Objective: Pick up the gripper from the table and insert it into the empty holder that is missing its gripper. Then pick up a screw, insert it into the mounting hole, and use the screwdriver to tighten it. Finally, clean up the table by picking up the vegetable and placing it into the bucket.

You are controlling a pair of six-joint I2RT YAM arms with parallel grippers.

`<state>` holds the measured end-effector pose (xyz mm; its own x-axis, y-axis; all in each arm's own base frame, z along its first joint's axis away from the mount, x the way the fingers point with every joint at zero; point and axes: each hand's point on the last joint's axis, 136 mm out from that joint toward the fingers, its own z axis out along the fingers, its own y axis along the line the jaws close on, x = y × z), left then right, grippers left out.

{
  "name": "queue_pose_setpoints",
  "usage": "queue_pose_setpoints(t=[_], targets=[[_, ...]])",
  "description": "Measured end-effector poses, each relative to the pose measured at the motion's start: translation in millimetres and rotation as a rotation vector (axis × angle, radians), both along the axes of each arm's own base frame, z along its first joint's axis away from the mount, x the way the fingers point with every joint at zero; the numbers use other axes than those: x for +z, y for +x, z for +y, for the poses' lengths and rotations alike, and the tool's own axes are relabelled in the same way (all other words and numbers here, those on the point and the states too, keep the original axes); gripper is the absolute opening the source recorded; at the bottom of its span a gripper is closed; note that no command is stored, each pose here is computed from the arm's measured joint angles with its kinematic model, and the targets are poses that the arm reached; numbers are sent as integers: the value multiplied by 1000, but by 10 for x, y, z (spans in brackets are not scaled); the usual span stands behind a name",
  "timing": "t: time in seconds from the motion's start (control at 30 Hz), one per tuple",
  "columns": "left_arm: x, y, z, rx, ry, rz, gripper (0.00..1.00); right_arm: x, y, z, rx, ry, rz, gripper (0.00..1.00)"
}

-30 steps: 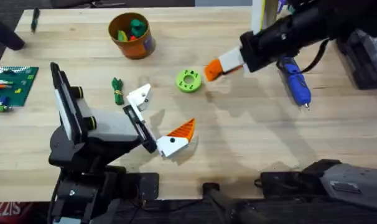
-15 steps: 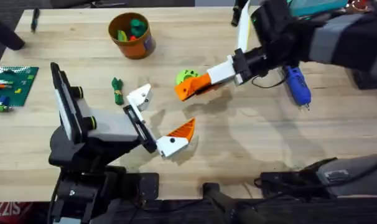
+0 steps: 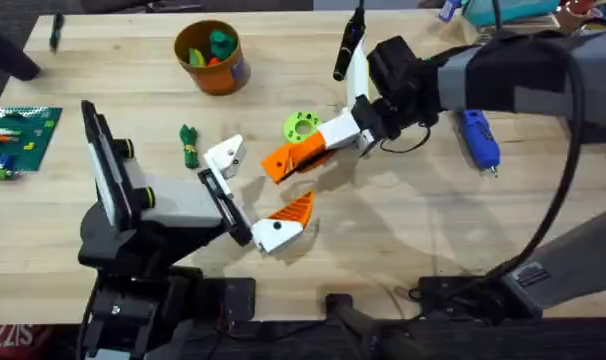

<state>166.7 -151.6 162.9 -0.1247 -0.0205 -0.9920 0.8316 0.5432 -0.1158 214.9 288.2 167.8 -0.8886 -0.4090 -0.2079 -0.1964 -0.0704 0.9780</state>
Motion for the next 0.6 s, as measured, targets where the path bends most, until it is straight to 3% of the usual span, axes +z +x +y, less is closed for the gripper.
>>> queue_pose_setpoints(t=[0.6], targets=[[-1,0,0,0,0,0,990,-29,86,271,58,25,-40,8]])
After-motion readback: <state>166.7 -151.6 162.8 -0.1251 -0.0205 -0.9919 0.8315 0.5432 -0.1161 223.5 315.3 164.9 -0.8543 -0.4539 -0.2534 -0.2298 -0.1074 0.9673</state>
